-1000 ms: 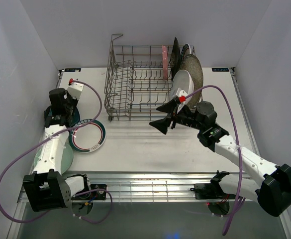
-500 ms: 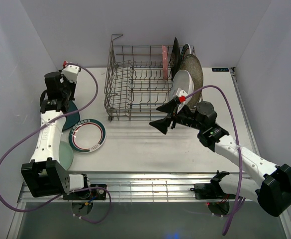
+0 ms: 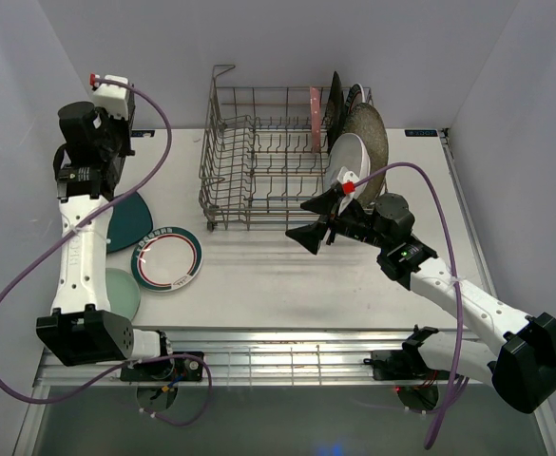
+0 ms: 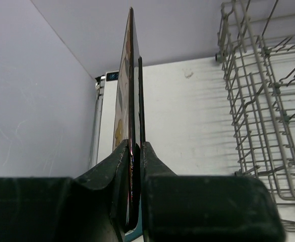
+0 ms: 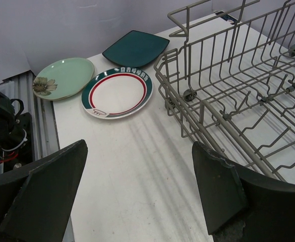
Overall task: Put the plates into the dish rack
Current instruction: Pick up the plate at the center of the board.
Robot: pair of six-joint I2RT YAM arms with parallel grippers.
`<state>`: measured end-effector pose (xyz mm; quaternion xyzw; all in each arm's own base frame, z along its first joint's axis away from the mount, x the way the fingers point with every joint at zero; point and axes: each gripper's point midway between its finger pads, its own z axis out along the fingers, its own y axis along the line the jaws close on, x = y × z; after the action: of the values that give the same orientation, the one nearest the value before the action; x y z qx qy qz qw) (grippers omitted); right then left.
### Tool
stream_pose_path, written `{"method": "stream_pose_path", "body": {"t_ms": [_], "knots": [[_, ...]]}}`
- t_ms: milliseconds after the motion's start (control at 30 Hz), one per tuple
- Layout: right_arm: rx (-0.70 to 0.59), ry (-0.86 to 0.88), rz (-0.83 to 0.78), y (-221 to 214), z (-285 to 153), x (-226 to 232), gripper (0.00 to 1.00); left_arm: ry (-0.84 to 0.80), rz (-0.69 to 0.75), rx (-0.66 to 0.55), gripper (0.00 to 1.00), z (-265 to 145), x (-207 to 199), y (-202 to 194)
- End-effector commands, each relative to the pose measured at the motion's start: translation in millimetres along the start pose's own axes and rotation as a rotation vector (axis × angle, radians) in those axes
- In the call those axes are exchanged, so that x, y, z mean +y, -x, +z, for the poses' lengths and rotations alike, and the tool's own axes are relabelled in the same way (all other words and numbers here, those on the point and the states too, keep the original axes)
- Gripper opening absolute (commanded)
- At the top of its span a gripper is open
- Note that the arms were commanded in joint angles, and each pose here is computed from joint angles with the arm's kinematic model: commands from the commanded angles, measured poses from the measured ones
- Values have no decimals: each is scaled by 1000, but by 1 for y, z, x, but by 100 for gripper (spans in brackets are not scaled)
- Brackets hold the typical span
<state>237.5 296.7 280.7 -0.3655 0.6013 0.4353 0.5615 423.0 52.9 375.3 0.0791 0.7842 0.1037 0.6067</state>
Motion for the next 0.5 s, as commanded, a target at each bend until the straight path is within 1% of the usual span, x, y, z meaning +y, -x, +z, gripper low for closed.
{"method": "stream_pose_path", "body": {"t_ms": [0, 33, 67, 167, 300, 467], "knots": [[-41, -13, -36, 13, 0, -1, 90, 36, -20, -311, 0, -35, 19, 104], [-43, -16, -36, 13, 0, -1, 90, 25, -28, -310, 0, -36, 17, 106], [-41, -19, -33, 12, -1, -2, 90, 7, -40, -334, 0, -41, 15, 117], [-46, -40, -30, 12, -1, -5, 90, -34, -69, -331, 0, -38, 10, 124], [-53, -70, -26, 13, -2, -10, 90, -91, -110, -393, 0, -49, 4, 152], [-61, -80, -24, 14, -4, -10, 90, -167, -146, -433, 0, -54, -20, 179]]}}
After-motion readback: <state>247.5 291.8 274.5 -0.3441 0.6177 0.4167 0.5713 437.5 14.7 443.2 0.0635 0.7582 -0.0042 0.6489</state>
